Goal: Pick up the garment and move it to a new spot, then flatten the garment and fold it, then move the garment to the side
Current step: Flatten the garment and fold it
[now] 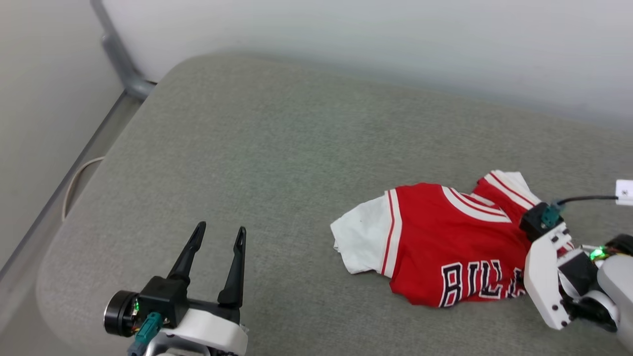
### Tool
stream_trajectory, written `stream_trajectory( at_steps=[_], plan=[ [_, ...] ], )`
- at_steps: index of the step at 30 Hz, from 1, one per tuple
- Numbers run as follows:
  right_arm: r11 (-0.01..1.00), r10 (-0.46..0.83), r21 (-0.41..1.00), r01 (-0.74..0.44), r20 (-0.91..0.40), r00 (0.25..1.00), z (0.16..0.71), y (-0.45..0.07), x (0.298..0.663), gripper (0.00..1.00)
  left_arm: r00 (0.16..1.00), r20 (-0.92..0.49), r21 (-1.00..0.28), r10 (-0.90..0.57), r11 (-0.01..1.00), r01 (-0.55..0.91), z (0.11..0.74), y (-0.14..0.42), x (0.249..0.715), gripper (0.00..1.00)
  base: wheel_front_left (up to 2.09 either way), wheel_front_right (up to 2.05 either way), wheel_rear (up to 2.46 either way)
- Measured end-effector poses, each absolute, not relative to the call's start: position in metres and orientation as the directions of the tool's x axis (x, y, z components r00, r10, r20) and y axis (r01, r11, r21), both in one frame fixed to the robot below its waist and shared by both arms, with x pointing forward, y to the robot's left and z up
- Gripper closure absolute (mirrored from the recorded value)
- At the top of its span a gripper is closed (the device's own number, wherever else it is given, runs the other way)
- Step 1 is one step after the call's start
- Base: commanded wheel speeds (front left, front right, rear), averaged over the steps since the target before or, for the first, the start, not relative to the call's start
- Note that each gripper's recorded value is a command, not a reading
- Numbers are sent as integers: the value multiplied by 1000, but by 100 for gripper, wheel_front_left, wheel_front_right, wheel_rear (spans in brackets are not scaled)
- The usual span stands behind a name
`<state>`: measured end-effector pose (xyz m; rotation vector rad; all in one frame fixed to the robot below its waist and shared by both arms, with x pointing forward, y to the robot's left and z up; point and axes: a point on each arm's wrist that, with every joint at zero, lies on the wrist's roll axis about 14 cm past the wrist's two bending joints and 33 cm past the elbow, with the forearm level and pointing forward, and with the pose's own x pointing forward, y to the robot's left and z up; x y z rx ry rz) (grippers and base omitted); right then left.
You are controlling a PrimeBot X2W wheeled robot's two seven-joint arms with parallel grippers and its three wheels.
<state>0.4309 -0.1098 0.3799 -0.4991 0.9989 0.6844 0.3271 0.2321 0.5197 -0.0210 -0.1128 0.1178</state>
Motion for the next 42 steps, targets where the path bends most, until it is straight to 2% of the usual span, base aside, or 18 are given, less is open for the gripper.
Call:
stream_trajectory(
  at_steps=[10,15,16,17,18,20,23,26,29,31,36,39,42],
  plan=[
    [791,255,8,-611,-913,318,372,-160,372,100,992,122,-36,44,999,-40,521,211,334,0,0,0,0],
    [821,269,17,-570,-894,359,373,-164,362,100,994,112,-34,1,999,3,517,198,341,0,0,0,0],
    [830,277,15,-558,-879,388,375,-163,365,78,994,110,-34,-7,999,10,517,196,342,0,0,0,0],
    [837,277,8,-548,-869,411,376,-164,366,23,994,111,-34,-14,999,18,517,194,344,0,0,0,0],
    [843,280,7,-538,-860,427,377,-163,366,0,994,110,-35,-23,999,27,516,192,345,0,0,0,0],
    [851,296,10,-525,-834,466,382,-158,367,0,993,113,-37,-39,998,44,517,187,348,0,0,0,0],
    [873,340,15,-488,-737,585,406,-153,381,0,990,122,-49,-66,996,72,519,180,353,0,0,0,0],
    [902,356,24,-430,-603,714,438,-157,397,0,987,131,-53,-95,993,103,522,172,358,0,0,0,0],
    [923,356,16,-384,-412,839,476,-162,408,0,982,143,-74,-122,988,133,525,162,363,0,0,0,0],
    [935,342,17,-354,-304,889,492,-167,408,0,980,150,-112,-130,983,147,526,157,367,0,0,0,0],
    [971,239,50,-235,-123,963,512,-190,401,0,974,132,-138,-182,970,200,520,138,375,0,0,0,0],
    [980,193,65,-187,-101,976,509,-197,394,0,966,93,-112,-242,961,251,509,127,384,0,0,0,0],
    [986,156,66,-150,-99,983,506,-205,390,0,952,-11,-90,-307,948,305,492,116,396,0,0,0,0]
  ],
)
